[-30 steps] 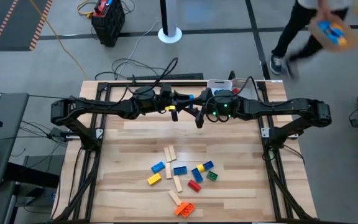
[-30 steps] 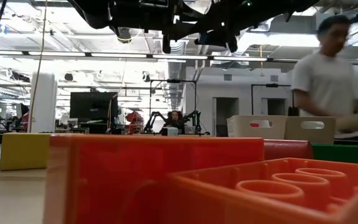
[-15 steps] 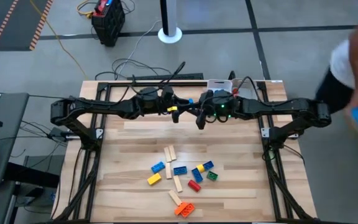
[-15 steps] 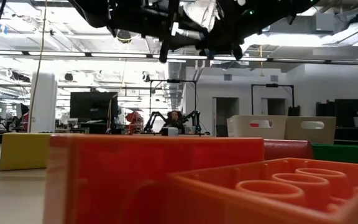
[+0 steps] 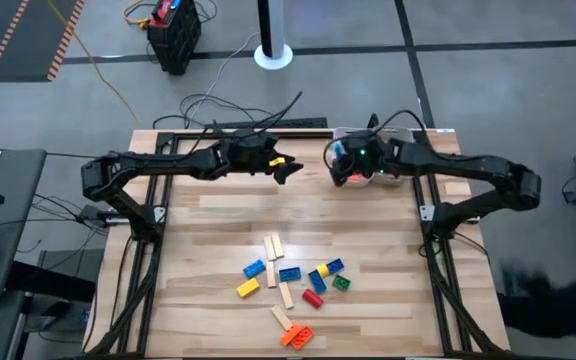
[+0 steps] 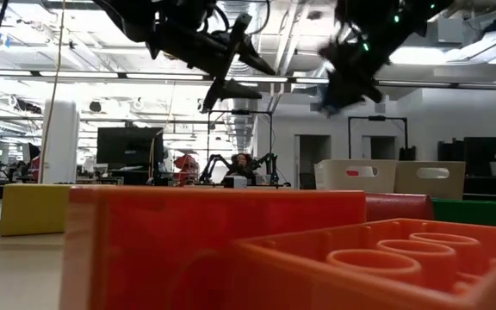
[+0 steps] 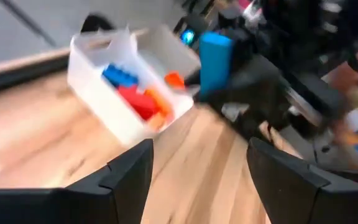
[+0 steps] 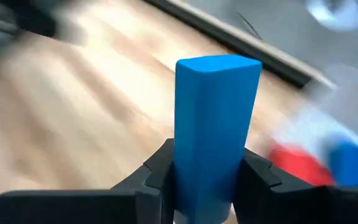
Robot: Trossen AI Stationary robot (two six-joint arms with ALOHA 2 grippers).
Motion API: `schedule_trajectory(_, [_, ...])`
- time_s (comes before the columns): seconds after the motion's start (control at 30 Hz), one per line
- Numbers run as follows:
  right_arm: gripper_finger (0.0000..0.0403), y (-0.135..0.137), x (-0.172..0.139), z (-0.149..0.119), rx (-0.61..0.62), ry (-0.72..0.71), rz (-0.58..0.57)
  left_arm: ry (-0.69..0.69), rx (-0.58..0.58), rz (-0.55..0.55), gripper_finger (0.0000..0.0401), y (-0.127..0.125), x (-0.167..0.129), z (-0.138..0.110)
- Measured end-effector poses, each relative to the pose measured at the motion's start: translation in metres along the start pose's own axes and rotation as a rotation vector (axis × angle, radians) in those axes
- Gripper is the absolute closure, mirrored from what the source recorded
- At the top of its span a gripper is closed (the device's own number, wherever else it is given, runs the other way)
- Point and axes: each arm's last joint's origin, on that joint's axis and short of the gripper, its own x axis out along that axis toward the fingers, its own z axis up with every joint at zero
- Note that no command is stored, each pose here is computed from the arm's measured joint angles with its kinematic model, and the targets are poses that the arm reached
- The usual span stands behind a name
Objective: Sort blocks by size
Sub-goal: Put the large blue wooden block into the white bin, then put the large blue game piece into the white bin
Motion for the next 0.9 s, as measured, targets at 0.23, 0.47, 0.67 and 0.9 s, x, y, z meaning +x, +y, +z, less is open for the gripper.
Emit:
schedule_trajectory(0.23, [0.021, -0.042, 0.009, -0.009, 0.08, 0.195, -0.209, 0.328, -0.011, 0.005, 0.0154, 0.015, -0.005, -0.02])
schedule_trajectory(0.47, [0.0162, -0.054, 0.023, -0.01, 0.113, 0.282, -0.141, 0.536, 0.054, 0.018, 0.0154, 0.018, -0.012, -0.039])
schedule_trajectory(0.67, [0.0163, -0.048, 0.017, -0.005, 0.037, 0.256, -0.107, 0.641, 0.073, -0.078, 0.0154, 0.001, -0.014, -0.055])
schedule_trajectory(0.9, [0.017, -0.039, 0.01, 0.008, -0.039, 0.201, -0.068, 0.725, 0.061, 0.034, 0.0154, -0.023, -0.02, -0.082])
